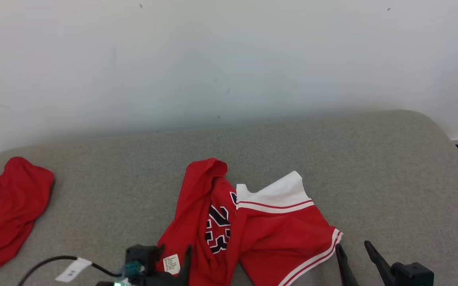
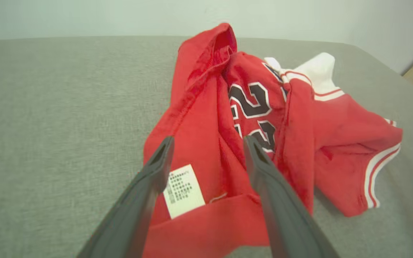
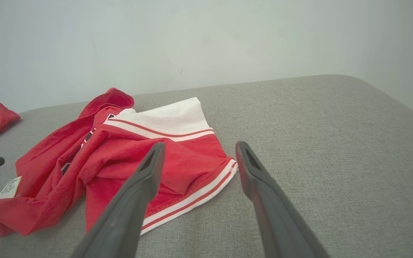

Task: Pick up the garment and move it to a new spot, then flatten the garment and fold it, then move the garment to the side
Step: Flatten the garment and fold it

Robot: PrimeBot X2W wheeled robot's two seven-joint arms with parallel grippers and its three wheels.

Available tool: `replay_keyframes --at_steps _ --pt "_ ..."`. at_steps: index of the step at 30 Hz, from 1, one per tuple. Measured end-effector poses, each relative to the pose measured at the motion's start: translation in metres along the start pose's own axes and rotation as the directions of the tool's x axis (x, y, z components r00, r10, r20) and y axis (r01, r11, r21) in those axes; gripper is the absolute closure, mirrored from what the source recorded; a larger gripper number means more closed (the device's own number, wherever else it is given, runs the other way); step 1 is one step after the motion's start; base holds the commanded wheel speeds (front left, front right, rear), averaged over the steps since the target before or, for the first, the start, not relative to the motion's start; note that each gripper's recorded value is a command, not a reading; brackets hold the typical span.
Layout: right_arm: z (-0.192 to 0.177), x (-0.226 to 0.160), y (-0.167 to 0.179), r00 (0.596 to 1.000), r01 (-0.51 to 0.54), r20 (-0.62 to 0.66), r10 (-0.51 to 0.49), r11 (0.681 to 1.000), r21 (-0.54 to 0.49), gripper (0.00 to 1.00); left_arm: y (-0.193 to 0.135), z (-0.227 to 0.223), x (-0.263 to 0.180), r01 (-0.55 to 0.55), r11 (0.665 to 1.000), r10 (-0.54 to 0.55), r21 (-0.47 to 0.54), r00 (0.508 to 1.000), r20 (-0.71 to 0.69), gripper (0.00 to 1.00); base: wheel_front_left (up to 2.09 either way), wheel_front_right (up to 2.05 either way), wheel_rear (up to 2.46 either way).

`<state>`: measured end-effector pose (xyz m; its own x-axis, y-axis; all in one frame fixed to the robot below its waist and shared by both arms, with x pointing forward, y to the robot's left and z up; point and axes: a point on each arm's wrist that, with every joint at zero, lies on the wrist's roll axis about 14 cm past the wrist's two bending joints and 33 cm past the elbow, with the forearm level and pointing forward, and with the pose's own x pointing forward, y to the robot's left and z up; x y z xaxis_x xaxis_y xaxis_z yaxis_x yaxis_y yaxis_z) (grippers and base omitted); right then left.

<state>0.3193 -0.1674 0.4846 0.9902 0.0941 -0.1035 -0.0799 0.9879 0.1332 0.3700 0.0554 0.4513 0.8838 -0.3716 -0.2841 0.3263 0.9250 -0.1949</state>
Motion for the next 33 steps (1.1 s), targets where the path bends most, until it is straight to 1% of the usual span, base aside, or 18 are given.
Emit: replay_keyframes --at_steps 2,3,5,7,8,12,16,24,27,30,31,32,33 --pt "0.000 0.001 0.001 1.000 -0.004 -0.002 0.004 1.000 0.000 0.00 0.019 0.011 -0.002 -0.058 0.998 0.058 0.002 0.998 0.007 0.00 0.00 0.00 0.00" --pt "-0.001 0.001 0.002 1.000 -0.006 -0.004 0.006 1.000 0.000 0.00 0.029 0.010 -0.004 -0.088 0.996 0.088 0.004 0.996 -0.017 0.00 0.00 0.00 0.00" --pt "-0.002 0.001 0.003 1.000 -0.009 -0.006 0.009 1.000 0.000 0.00 0.046 0.001 -0.009 -0.143 0.990 0.142 -0.005 0.987 -0.076 0.00 0.00 0.00 0.00" --pt "-0.001 0.001 0.002 1.000 -0.006 -0.005 0.006 1.000 0.001 0.00 0.053 -0.013 -0.015 -0.170 0.985 0.167 -0.015 0.977 -0.136 0.00 0.00 0.00 0.00" --pt "-0.001 0.001 0.002 1.000 -0.006 -0.005 0.006 1.000 0.001 0.00 0.053 -0.013 -0.015 -0.170 0.985 0.167 -0.015 0.977 -0.136 0.00 0.00 0.00 0.00" --pt "-0.001 0.000 -0.001 1.000 0.006 -0.005 -0.006 1.000 0.001 0.00 0.052 -0.031 -0.023 -0.179 0.983 0.168 -0.032 0.961 -0.219 0.00 0.00 0.00 0.00" --pt "-0.001 0.000 -0.003 1.000 0.011 -0.007 -0.011 1.000 -0.001 0.00 0.055 -0.038 -0.027 -0.196 0.980 0.182 -0.029 0.951 -0.251 0.00 0.00 0.00 0.00" --pt "-0.001 0.001 0.000 1.000 0.002 -0.012 -0.002 1.000 -0.009 0.00 0.057 -0.054 -0.030 -0.181 0.983 0.180 0.027 0.933 -0.311 0.00 0.00 0.00 0.00" --pt "-0.002 0.002 0.002 1.000 -0.004 -0.020 0.003 1.000 -0.021 0.00 0.060 -0.054 -0.027 -0.179 0.982 0.190 0.063 0.931 -0.311 0.00 0.00 0.00 0.00" --pt "0.005 0.007 0.005 1.000 -0.016 -0.006 0.016 0.999 -0.045 0.00 0.061 -0.052 -0.023 -0.175 0.982 0.188 0.069 0.933 -0.306 0.00 0.00 0.00 0.00" --pt "0.009 0.010 0.006 1.000 -0.019 -0.001 0.019 0.998 -0.054 0.00 0.061 -0.052 -0.022 -0.175 0.982 0.188 0.070 0.933 -0.306 0.02 0.00 0.00 0.00" --pt "0.012 0.012 0.007 1.000 -0.023 0.008 0.023 0.998 -0.062 0.00 0.062 -0.054 -0.022 -0.177 0.982 0.190 0.072 0.931 -0.311 0.30 0.00 0.00 0.00" --pt "0.015 0.014 0.008 1.000 -0.027 0.010 0.028 0.997 -0.070 0.00 0.062 -0.057 -0.023 -0.178 0.981 0.192 0.074 0.927 -0.322 0.64 0.00 0.00 0.00"
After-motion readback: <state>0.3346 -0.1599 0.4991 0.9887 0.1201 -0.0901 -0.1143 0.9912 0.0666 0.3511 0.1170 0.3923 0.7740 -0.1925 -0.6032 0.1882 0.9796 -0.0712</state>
